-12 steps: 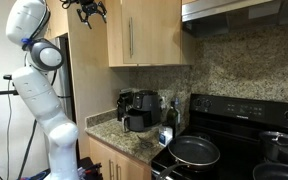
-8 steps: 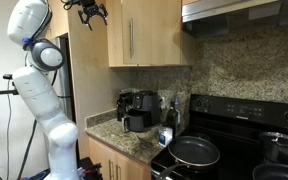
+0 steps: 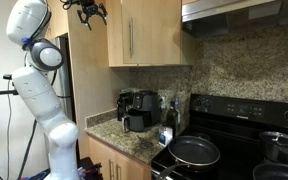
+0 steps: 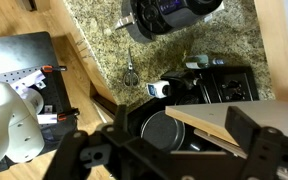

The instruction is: Open the airfryer, place the bottle of black pepper inside the open upper cabinet, close the open upper cabinet

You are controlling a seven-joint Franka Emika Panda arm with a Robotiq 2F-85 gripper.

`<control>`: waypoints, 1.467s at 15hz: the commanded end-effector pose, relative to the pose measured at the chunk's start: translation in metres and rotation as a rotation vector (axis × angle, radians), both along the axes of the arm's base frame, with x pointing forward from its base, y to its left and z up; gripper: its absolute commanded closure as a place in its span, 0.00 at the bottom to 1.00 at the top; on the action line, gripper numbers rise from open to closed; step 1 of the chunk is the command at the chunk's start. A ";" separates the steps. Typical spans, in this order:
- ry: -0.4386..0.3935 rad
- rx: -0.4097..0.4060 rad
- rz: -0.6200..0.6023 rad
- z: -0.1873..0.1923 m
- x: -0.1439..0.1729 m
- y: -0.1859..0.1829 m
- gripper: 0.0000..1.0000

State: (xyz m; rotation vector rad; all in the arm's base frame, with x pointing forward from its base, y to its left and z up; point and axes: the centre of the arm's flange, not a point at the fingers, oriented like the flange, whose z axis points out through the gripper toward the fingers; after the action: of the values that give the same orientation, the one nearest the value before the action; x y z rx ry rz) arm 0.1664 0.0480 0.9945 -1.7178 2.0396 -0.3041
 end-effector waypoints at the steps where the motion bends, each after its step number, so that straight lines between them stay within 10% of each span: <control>1: -0.023 0.069 -0.130 0.029 0.010 -0.068 0.00; 7: 0.253 0.248 -0.054 -0.033 0.016 -0.060 0.00; 14: 0.164 0.354 -0.223 -0.015 0.024 -0.098 0.00; 22: 0.015 0.712 -0.499 -0.004 0.063 -0.236 0.00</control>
State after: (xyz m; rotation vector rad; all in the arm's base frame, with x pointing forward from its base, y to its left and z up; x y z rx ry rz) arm 0.2091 -0.1570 0.9750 -0.9287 2.2567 0.2265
